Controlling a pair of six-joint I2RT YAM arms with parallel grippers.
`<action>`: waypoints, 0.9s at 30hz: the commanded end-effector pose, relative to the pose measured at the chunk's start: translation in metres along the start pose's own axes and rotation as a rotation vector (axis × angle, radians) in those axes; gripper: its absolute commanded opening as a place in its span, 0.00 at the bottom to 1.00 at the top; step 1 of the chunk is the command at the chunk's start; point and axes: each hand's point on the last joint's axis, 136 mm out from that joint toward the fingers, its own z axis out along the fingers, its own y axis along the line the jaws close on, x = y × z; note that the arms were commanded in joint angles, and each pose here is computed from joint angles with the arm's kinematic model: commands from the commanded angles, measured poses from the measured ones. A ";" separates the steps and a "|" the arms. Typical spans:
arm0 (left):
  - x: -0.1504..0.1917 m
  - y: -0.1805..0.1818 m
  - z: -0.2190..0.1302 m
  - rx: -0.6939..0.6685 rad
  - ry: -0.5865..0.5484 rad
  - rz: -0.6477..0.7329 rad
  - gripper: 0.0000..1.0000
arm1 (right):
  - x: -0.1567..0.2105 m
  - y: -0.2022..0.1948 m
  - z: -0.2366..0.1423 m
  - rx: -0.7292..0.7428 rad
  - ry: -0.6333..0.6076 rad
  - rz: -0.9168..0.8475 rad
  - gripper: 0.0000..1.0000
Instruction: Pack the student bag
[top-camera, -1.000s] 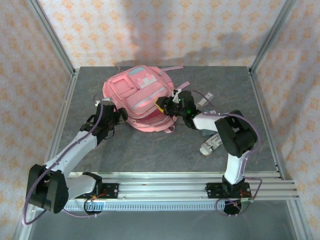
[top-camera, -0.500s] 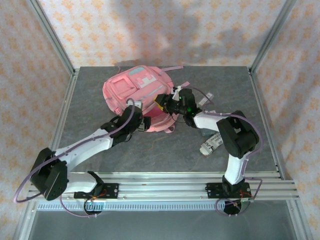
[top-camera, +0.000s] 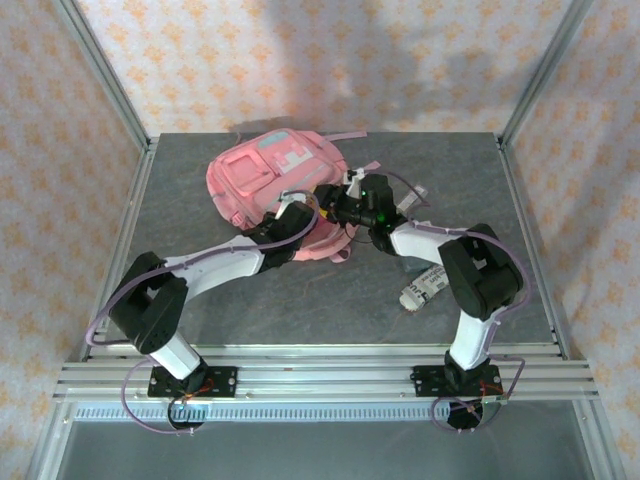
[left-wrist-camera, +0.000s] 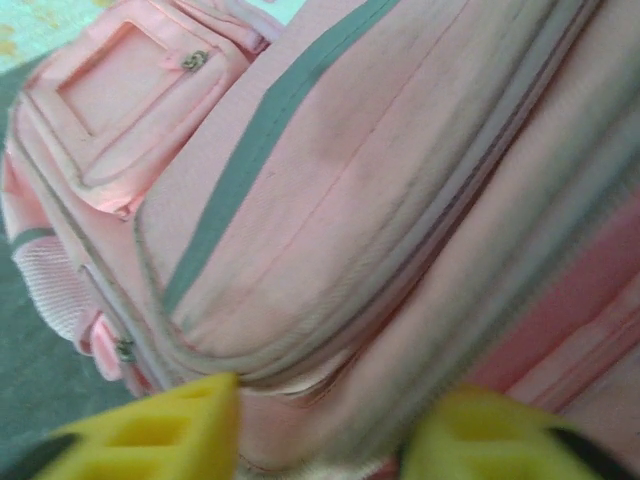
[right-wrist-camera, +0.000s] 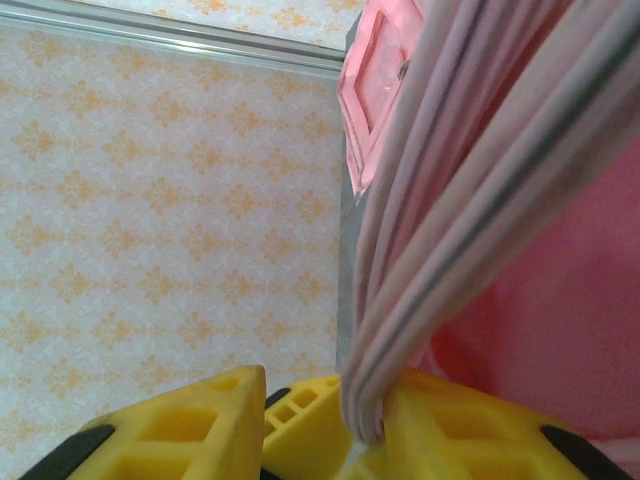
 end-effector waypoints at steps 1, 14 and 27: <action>-0.032 0.014 0.000 -0.092 -0.071 0.010 0.04 | -0.002 0.055 -0.011 -0.132 0.003 -0.098 0.35; -0.101 0.075 -0.021 -0.173 -0.113 -0.085 0.00 | -0.010 -0.014 -0.078 0.244 -0.094 -0.186 0.49; -0.122 0.084 -0.026 -0.127 -0.148 -0.155 0.00 | -0.045 -0.096 -0.244 1.072 -0.337 -0.258 1.00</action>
